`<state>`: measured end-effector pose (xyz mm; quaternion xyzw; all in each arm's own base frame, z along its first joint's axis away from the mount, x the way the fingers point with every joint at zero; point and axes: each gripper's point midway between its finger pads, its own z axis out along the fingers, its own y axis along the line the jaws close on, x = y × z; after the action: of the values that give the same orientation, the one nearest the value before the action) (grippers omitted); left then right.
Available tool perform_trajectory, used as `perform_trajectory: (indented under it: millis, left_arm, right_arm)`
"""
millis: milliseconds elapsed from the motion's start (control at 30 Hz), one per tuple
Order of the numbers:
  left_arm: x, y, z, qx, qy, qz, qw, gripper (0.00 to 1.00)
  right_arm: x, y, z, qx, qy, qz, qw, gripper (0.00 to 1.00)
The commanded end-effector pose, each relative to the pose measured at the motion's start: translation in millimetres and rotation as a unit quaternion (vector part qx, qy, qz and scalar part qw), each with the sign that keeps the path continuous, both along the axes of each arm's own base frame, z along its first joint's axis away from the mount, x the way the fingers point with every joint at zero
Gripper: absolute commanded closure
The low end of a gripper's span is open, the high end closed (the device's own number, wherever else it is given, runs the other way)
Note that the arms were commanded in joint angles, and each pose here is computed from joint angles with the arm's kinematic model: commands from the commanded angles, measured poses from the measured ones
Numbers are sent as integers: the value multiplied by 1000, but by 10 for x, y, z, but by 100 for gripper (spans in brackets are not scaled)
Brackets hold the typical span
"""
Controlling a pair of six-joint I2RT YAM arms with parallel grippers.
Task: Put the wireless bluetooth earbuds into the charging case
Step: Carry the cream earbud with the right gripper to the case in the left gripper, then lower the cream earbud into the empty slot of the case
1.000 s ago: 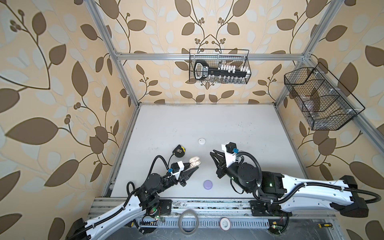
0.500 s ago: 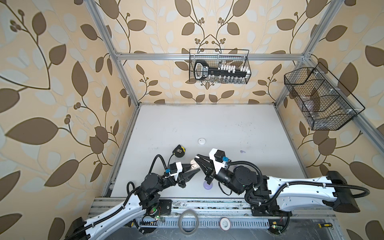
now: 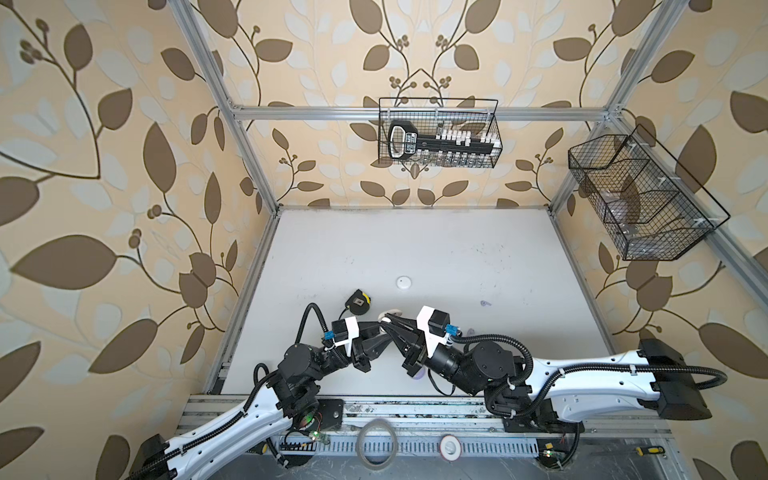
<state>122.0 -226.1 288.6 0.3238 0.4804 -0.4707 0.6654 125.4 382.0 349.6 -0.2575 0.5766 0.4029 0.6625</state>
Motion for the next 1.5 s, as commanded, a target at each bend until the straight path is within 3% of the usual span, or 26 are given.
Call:
perform_trajectory:
  millis: [0, 1467]
  left_arm:
    - [-54, 92, 371, -48, -28, 2, 998, 100]
    - [-64, 192, 457, -59, -39, 21, 997, 100]
  right_arm:
    - [6, 11, 4, 6, -10, -8, 1000, 100]
    - [263, 96, -324, -13, 16, -68, 997, 100]
